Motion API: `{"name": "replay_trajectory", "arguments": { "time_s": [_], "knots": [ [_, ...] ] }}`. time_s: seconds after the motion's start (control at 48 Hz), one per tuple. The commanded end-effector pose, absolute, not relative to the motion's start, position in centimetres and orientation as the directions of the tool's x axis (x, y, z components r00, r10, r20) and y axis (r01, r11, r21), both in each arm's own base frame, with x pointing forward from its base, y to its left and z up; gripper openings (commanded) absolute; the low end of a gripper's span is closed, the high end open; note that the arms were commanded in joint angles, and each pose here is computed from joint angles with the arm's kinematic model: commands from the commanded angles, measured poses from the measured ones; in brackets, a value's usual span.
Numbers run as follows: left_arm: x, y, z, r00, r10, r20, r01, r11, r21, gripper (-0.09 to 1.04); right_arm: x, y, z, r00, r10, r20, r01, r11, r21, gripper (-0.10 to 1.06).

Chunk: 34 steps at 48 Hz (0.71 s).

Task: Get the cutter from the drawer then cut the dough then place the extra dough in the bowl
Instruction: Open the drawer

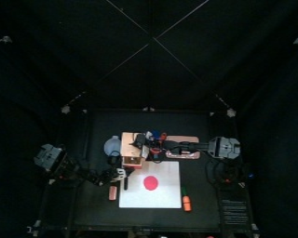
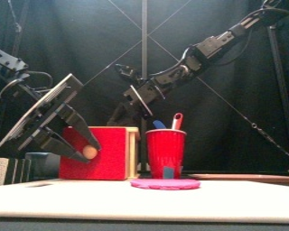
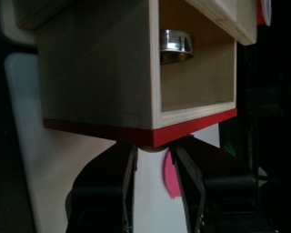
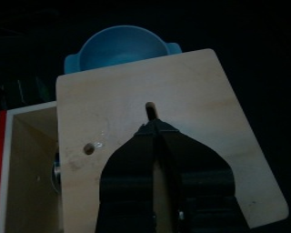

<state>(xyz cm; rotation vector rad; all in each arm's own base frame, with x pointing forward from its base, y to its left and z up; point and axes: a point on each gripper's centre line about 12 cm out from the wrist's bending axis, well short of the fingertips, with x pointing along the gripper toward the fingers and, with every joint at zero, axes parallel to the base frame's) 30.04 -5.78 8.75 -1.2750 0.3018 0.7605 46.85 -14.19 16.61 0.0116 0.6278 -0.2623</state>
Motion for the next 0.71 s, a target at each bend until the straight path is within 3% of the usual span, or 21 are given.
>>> {"name": "replay_trajectory", "arguments": {
  "time_s": [0.021, 0.708],
  "knots": [
    [30.3, -7.5, 9.1, 0.746, 0.288, -0.601, -0.650, 0.120, -0.750, 0.48, 46.4, -14.8, 16.7, 0.765, -0.249, -0.594, 0.259, 0.9634, -0.070, 0.02],
    [30.3, -8.9, 9.4, 0.757, 0.230, -0.612, -0.646, 0.123, -0.753, 0.48, 46.4, -14.8, 16.6, 0.763, -0.248, -0.597, 0.259, 0.9634, -0.070, 0.02]
  ]
}}
